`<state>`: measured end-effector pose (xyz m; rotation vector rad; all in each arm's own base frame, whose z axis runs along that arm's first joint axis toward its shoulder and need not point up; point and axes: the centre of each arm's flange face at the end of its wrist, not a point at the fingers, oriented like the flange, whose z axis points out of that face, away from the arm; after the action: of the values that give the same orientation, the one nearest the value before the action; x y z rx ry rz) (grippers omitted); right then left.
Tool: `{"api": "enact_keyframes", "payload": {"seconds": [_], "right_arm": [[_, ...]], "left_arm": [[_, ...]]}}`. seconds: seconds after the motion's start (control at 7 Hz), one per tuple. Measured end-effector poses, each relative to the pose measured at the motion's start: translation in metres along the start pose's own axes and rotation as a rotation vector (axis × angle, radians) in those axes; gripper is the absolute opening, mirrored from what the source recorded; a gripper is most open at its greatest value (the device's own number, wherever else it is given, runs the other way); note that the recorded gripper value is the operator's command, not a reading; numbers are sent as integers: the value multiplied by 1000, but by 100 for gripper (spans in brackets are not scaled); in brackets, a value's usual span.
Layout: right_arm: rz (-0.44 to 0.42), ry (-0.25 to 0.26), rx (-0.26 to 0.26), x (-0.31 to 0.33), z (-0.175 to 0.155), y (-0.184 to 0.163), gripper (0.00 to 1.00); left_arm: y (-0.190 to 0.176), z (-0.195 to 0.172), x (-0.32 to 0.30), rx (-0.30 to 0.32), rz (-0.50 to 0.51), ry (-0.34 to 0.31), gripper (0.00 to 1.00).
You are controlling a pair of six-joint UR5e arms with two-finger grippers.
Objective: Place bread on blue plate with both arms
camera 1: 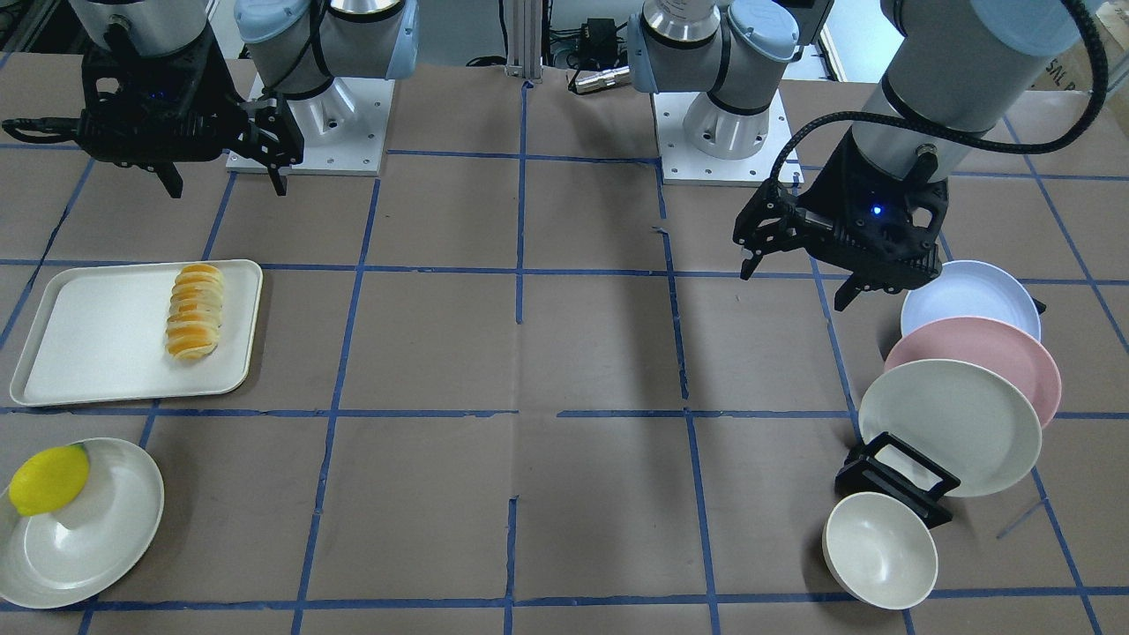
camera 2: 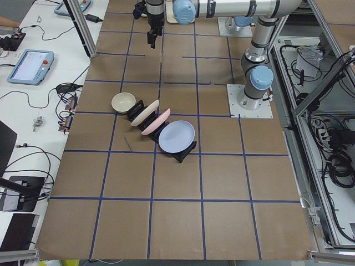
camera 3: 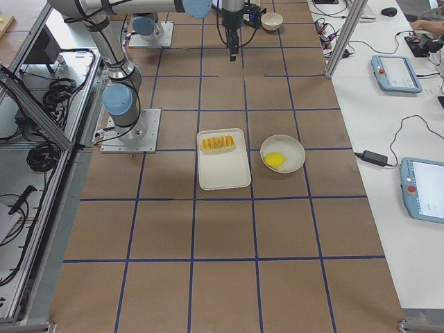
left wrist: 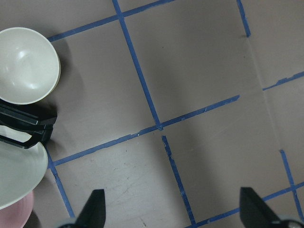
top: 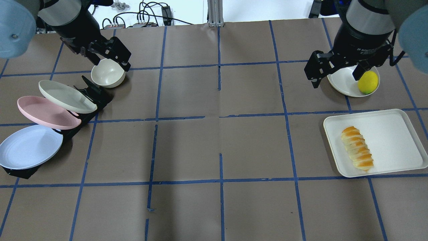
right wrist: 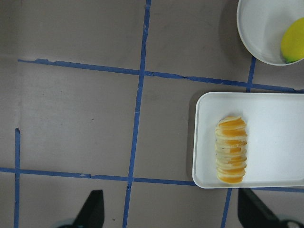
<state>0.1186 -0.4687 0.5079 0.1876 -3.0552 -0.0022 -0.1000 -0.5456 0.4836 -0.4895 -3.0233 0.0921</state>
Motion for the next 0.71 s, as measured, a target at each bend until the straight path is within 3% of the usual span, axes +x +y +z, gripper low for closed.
{"api": "enact_keyframes", "payload": {"seconds": [0.43,0.71], "right_arm": [[0,1,-5,2,-2,-9,100],[0,1,-9,2,0,-9,100]], "left_arm": [[4,-5,-5,7,9,-7,100],[11,-10,-47,14,46,-7,100]]}}
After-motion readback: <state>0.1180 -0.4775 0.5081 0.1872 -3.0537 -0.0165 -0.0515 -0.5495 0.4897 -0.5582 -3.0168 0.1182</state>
